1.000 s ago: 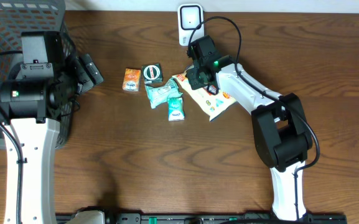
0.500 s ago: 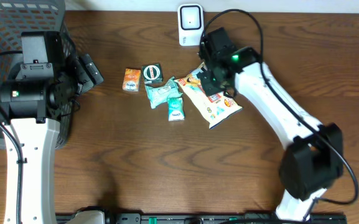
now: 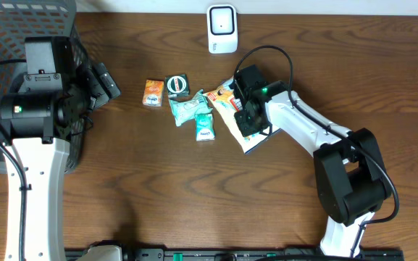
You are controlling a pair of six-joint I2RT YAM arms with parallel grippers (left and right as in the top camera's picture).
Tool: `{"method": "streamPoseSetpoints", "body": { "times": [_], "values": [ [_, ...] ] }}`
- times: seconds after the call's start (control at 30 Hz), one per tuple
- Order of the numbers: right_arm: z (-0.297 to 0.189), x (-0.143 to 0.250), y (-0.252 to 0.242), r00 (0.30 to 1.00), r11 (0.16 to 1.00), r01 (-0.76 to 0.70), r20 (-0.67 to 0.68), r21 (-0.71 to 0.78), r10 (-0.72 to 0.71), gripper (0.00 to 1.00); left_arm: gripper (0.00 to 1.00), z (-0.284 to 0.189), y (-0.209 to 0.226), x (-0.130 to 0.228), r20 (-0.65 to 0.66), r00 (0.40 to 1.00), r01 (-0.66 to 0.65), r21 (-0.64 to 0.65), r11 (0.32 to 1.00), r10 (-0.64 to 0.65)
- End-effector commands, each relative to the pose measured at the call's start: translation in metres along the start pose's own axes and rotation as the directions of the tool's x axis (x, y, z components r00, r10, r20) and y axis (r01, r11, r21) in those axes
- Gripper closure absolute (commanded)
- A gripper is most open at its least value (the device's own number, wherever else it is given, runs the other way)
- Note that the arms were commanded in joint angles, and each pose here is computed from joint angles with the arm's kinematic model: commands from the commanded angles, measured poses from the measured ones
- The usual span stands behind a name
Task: Scan the item barcode
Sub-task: 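Push the yellow bag toward the wipes packs with the right gripper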
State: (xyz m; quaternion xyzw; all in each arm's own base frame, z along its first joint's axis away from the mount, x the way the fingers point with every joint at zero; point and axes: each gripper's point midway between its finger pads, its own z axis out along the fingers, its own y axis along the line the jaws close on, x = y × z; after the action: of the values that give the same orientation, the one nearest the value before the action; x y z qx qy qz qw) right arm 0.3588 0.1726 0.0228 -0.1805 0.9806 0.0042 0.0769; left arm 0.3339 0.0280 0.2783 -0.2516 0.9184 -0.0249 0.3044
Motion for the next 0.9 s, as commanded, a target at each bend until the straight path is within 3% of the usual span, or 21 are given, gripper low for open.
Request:
{"method": "streamPoseSetpoints", "body": {
  "times": [0.0,0.23,0.27,0.4,0.57,0.8,0.87],
  "values": [
    [-0.02,-0.004,-0.005,1.0,1.0,0.009,0.003,0.028,-0.009,0.99,0.02,-0.002,0.003,-0.001,0.007,1.0,0.014,-0.006,1.0,-0.014],
    [-0.089,-0.034,-0.011,0.994,0.999,-0.003,0.114,0.054,-0.003,0.96,0.03,-0.002,0.003,-0.001,0.007,1.0,0.013,-0.006,1.0,-0.013],
    [-0.096,-0.042,-0.008,0.988,0.999,-0.004,0.156,0.043,-0.003,0.92,0.02,-0.002,0.003,-0.001,0.007,1.0,0.014,-0.006,1.0,-0.014],
    [-0.102,-0.062,0.012,0.971,0.999,0.015,0.24,-0.044,-0.004,0.58,0.02,-0.002,0.003,-0.001,0.007,1.0,0.013,-0.006,1.0,-0.013],
    [-0.089,-0.068,0.029,0.966,0.997,0.046,0.257,-0.069,-0.026,0.34,0.02,-0.002,0.003,-0.001,0.007,1.0,0.014,-0.006,1.0,-0.014],
    [-0.071,-0.066,0.01,0.964,0.988,0.032,0.257,0.149,-0.07,0.01,0.02,-0.002,0.003,-0.001,0.007,1.0,0.013,-0.006,1.0,-0.013],
    [-0.075,-0.066,0.0,0.96,0.968,0.001,0.271,0.25,-0.071,0.01,0.02,-0.002,0.003,-0.001,0.007,1.0,0.013,-0.006,1.0,-0.013]
  ]
}}
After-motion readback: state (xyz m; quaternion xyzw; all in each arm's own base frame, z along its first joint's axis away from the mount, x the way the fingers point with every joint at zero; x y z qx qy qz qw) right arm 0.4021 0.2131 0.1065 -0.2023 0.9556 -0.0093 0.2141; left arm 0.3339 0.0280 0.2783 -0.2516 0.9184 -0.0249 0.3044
